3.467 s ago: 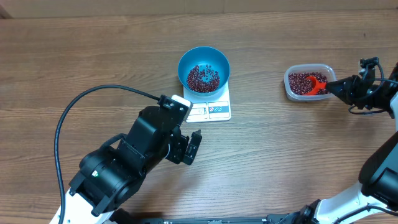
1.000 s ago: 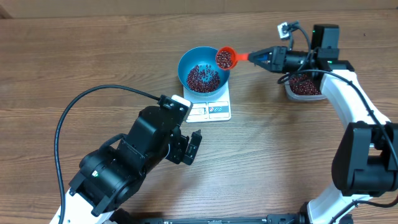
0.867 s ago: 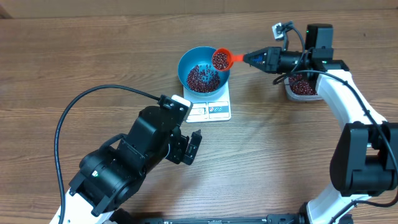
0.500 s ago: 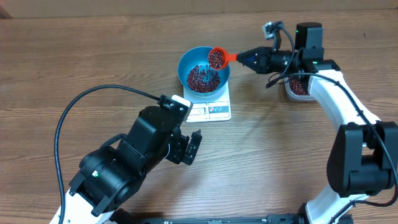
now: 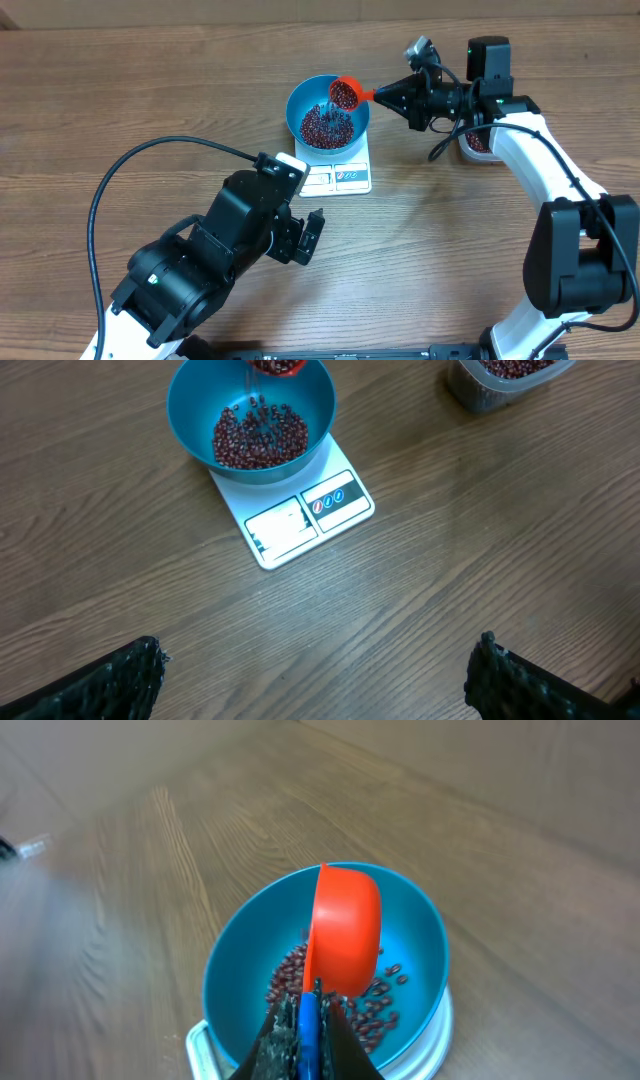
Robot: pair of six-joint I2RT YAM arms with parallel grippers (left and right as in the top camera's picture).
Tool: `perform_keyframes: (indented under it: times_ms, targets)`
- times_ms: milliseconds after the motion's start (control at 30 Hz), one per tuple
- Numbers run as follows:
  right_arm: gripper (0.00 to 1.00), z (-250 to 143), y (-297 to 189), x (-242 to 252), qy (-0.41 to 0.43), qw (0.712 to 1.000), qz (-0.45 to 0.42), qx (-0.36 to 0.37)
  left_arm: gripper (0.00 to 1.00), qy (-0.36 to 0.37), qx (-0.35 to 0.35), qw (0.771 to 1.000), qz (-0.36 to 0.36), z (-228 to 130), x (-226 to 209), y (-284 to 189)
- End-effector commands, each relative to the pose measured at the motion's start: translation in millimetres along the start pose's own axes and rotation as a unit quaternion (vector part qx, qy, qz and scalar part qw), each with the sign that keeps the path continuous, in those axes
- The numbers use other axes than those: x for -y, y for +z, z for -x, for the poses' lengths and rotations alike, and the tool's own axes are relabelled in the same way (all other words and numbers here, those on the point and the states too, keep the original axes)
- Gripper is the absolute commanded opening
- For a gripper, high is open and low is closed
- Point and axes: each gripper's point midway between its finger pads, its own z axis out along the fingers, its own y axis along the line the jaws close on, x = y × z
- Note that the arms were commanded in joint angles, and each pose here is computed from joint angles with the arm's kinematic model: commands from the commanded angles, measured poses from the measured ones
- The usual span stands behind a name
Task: Scoop item into bowl and weigh 150g on scale
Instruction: 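Tip the scoop to pour beans into the teal bowl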
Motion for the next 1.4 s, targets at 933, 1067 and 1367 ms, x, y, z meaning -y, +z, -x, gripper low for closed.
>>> perform_keyframes:
  times_ms: [933,1067,1367]
  targets:
    - [0.04,3.9,2.1,-11.9,-0.305,0.952,0.03,0.025,0.99,0.01,-0.004,1.0,0.004,-1.7,-0.1,1.9]
    - [0.04,12.1,-1.0,-29.5,-0.287,0.953,0.072,0.059,0.99,0.01,-0.004,1.0,0.004,-1.7,-0.1,1.9]
    - [0.04,29.1,-12.9,-41.2,-0.1,0.989,0.093,0.061,0.99,0.01,-0.004,1.0,0.004,-1.7,-0.1,1.9]
